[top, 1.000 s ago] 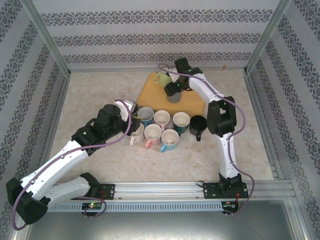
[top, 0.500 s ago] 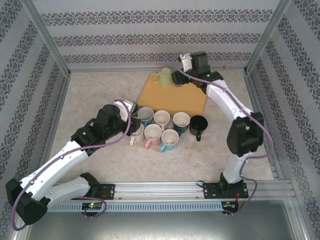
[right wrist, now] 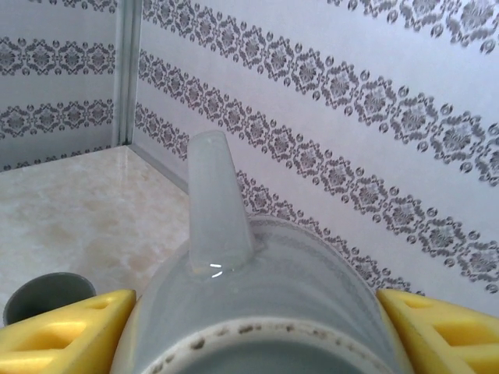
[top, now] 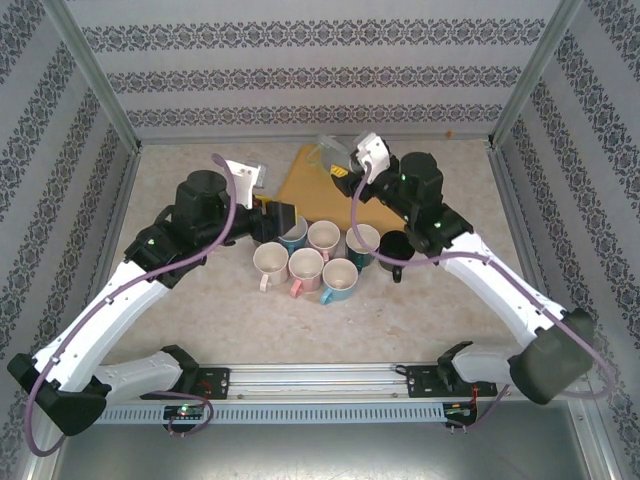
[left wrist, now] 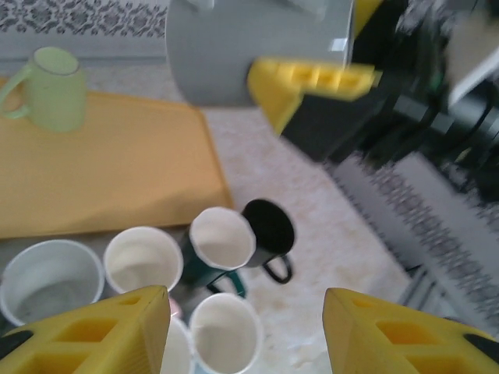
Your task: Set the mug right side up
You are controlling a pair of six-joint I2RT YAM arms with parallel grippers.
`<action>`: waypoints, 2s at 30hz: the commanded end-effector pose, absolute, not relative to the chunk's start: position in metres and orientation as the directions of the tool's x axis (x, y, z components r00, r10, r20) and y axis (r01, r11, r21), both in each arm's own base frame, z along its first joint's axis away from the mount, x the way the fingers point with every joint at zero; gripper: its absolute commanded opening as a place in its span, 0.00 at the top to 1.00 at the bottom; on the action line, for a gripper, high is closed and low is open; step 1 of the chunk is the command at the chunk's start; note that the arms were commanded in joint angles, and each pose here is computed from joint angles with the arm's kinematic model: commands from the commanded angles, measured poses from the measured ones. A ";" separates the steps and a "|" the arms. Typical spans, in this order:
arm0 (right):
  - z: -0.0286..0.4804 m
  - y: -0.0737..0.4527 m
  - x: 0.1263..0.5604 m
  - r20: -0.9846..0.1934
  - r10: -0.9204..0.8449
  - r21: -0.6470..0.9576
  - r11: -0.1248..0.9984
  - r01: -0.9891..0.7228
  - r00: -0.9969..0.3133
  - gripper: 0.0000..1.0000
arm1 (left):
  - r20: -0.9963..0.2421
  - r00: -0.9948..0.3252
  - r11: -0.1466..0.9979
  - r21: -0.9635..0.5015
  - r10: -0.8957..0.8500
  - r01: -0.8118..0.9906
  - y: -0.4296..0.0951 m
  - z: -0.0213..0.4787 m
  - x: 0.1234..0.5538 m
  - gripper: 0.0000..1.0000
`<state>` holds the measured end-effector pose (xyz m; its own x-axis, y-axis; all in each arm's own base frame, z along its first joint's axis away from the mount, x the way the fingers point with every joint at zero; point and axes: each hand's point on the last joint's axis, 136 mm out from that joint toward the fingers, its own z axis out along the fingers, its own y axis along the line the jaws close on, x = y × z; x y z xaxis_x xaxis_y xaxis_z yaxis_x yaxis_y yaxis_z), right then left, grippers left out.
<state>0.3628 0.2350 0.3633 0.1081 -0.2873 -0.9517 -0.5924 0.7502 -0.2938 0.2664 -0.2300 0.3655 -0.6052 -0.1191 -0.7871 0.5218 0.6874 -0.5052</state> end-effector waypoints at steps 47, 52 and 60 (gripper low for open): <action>0.391 0.285 0.241 -0.415 -0.623 -0.902 0.378 -0.209 0.663 0.55 | -0.087 -0.931 0.028 -0.996 -0.356 0.083 -0.258 0.387 0.291 1.00; 0.375 0.284 0.247 -0.426 -0.657 -0.903 0.348 -0.251 0.622 0.24 | -0.091 -0.920 0.013 -0.996 -0.381 0.093 -0.251 0.391 0.293 1.00; 0.365 0.281 0.223 -0.666 -0.522 -0.737 0.348 -0.580 0.533 0.02 | -0.372 -0.755 0.208 -0.928 -0.540 0.308 -0.209 0.413 0.296 1.00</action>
